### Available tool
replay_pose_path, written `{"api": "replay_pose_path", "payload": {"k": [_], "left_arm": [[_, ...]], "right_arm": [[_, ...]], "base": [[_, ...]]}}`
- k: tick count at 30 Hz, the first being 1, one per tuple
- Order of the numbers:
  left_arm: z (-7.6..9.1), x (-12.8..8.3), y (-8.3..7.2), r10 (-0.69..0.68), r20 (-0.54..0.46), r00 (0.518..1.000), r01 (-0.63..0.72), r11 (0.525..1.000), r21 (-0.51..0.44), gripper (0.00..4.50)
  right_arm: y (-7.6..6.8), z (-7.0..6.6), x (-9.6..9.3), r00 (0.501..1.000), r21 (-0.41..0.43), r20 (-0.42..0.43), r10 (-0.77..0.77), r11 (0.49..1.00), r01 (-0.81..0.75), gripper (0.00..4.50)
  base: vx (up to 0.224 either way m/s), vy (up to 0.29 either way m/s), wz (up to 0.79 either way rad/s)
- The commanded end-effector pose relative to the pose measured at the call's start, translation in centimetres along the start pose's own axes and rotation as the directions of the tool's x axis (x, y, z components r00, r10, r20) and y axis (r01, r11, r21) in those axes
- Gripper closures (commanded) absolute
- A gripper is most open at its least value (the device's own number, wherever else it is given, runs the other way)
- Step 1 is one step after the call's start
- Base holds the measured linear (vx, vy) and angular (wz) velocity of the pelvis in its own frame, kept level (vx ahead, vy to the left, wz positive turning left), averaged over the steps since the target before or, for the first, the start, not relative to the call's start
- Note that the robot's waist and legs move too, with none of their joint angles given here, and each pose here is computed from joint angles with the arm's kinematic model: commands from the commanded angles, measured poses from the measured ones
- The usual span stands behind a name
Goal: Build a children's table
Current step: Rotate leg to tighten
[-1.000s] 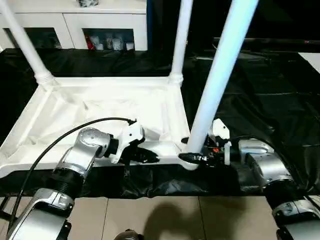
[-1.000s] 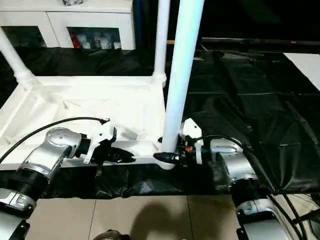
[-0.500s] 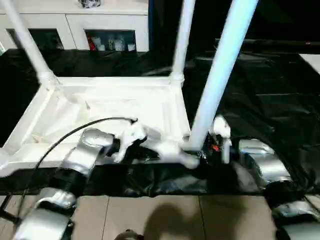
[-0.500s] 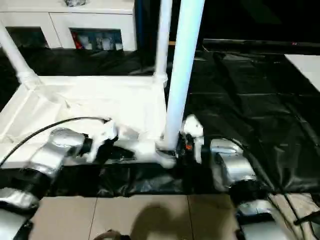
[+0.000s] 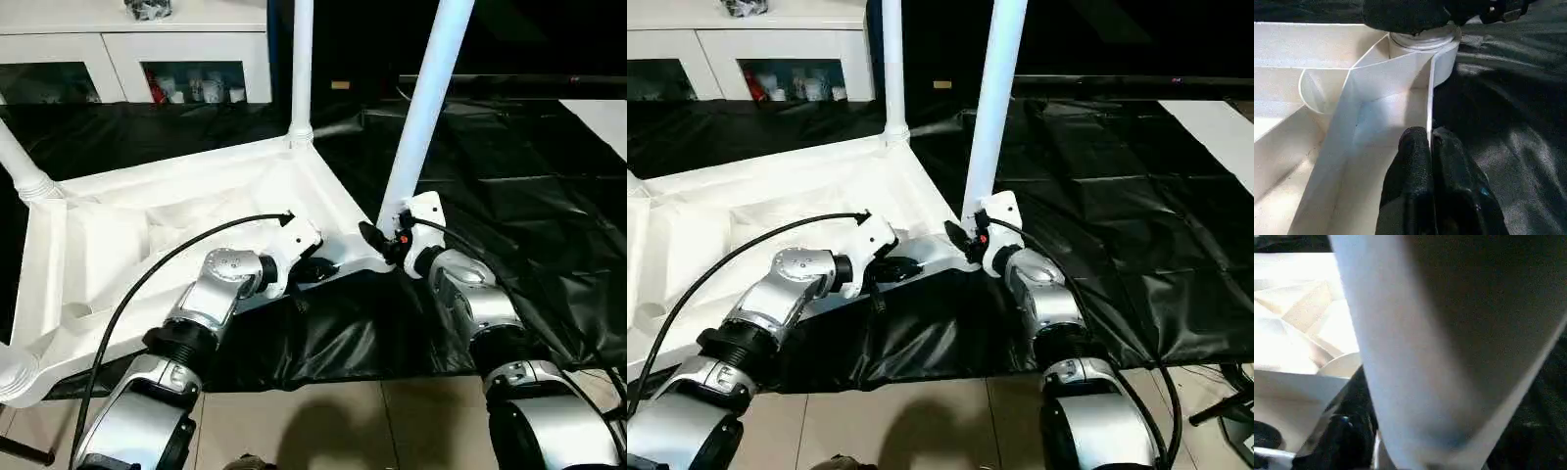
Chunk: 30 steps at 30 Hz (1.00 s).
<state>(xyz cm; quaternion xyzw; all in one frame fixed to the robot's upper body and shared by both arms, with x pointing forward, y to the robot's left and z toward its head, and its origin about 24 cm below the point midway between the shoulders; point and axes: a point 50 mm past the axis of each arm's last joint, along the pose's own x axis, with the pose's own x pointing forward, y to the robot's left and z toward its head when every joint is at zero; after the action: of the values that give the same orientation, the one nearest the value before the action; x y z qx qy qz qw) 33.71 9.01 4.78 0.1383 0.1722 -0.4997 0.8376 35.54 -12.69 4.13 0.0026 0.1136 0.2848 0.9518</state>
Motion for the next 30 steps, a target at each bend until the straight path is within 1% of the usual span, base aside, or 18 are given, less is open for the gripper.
{"api": "replay_pose_path", "payload": {"k": [1,2,3,5,7,9,10,13,14,15,16,17,19,21,23,25,27,30], "left_arm": [[2.8,1.1,-1.0,-0.055,0.126,0.990,0.047,0.997,0.067,4.50],[2.7,0.9,-1.0,-0.069,0.129,0.989,0.059,0.995,0.077,4.50],[2.6,0.7,-1.2,-0.099,0.135,0.986,0.088,0.992,0.090,4.50],[2.5,0.5,-1.3,-0.127,0.138,0.982,0.115,0.989,0.096,4.50],[2.3,0.2,-1.3,-0.148,0.136,0.980,0.135,0.986,0.099,4.50],[2.0,-0.2,-1.2,-0.174,0.122,0.977,0.162,0.981,0.103,4.50],[2.0,-0.3,-1.1,-0.177,0.121,0.977,0.165,0.981,0.103,4.50],[1.6,-0.8,-0.8,-0.198,0.104,0.975,0.187,0.977,0.100,4.50],[1.4,-1.1,-0.6,-0.209,0.094,0.973,0.200,0.975,0.096,4.50],[1.4,-1.2,-0.6,-0.212,0.092,0.973,0.203,0.974,0.096,4.50],[1.1,-1.6,-0.4,-0.230,0.077,0.970,0.222,0.970,0.096,4.50],[1.0,-1.7,-0.3,-0.233,0.072,0.970,0.226,0.969,0.096,4.50],[0.8,-2.1,-0.1,-0.245,0.057,0.968,0.238,0.966,0.097,4.50],[0.5,-2.6,0.3,-0.257,0.039,0.966,0.252,0.963,0.094,4.50],[0.3,-3.0,0.5,-0.262,0.027,0.965,0.258,0.961,0.095,4.50],[0.3,-3.2,0.8,-0.261,0.023,0.965,0.258,0.962,0.095,4.50],[0.3,-3.3,0.9,-0.262,0.022,0.965,0.258,0.961,0.094,4.50],[0.4,-3.3,0.9,-0.267,0.023,0.963,0.264,0.960,0.093,4.50]], "right_arm": [[4.2,-2.8,1.1,0.972,0.083,-0.098,0.212,0.975,-0.204,1.49],[4.0,-2.8,1.0,0.973,0.071,-0.099,0.208,0.977,-0.202,1.49],[3.6,-2.8,0.7,0.973,0.047,-0.104,0.207,0.978,-0.203,1.23],[3.2,-2.8,0.5,0.971,0.027,-0.110,0.212,0.977,-0.211,1.23],[3.0,-2.8,0.0,0.955,-0.003,-0.111,0.275,0.961,-0.277,1.23],[2.9,-2.9,-1.0,0.918,-0.032,-0.119,0.379,0.922,-0.385,1.23],[2.8,-2.9,-1.1,0.913,-0.034,-0.119,0.389,0.918,-0.395,1.23],[2.7,-3.0,-2.1,0.872,-0.047,-0.129,0.472,0.876,-0.481,1.23],[2.6,-2.9,-2.6,0.844,-0.048,-0.132,0.520,0.847,-0.529,1.23],[2.6,-2.9,-2.6,0.840,-0.048,-0.132,0.526,0.843,-0.536,1.53],[2.5,-2.8,-3.1,0.812,-0.047,-0.139,0.567,0.815,-0.577,1.53],[2.5,-2.8,-3.3,0.802,-0.047,-0.145,0.580,0.805,-0.591,1.58],[2.5,-2.9,-3.8,0.766,-0.046,-0.166,0.621,0.771,-0.635,1.80],[2.4,-3.1,-4.6,0.712,-0.044,-0.209,0.670,0.721,-0.692,1.92],[2.2,-3.5,-5.1,0.677,-0.049,-0.263,0.687,0.691,-0.721,2.07],[2.2,-3.7,-5.3,0.662,-0.051,-0.287,0.693,0.679,-0.733,2.18],[2.3,-3.6,-5.4,0.652,-0.041,-0.284,0.703,0.671,-0.741,2.36],[2.5,-3.6,-5.5,0.636,-0.029,-0.283,0.718,0.657,-0.754,2.48]], "base": [[0.000,0.000,0.00],[0.000,0.000,0.00],[0.000,0.000,0.00],[0.000,0.000,0.00],[0.000,0.000,0.00],[0.000,0.000,0.00],[0.000,0.000,0.00],[0.000,0.000,0.00],[0.000,0.000,0.00],[0.000,0.000,0.00],[0.000,0.000,0.00],[0.000,0.000,0.00],[0.000,0.000,0.00],[0.000,0.000,0.00],[0.000,0.000,0.00],[0.000,0.000,0.00],[0.000,0.000,0.00],[0.000,0.000,0.00]]}}
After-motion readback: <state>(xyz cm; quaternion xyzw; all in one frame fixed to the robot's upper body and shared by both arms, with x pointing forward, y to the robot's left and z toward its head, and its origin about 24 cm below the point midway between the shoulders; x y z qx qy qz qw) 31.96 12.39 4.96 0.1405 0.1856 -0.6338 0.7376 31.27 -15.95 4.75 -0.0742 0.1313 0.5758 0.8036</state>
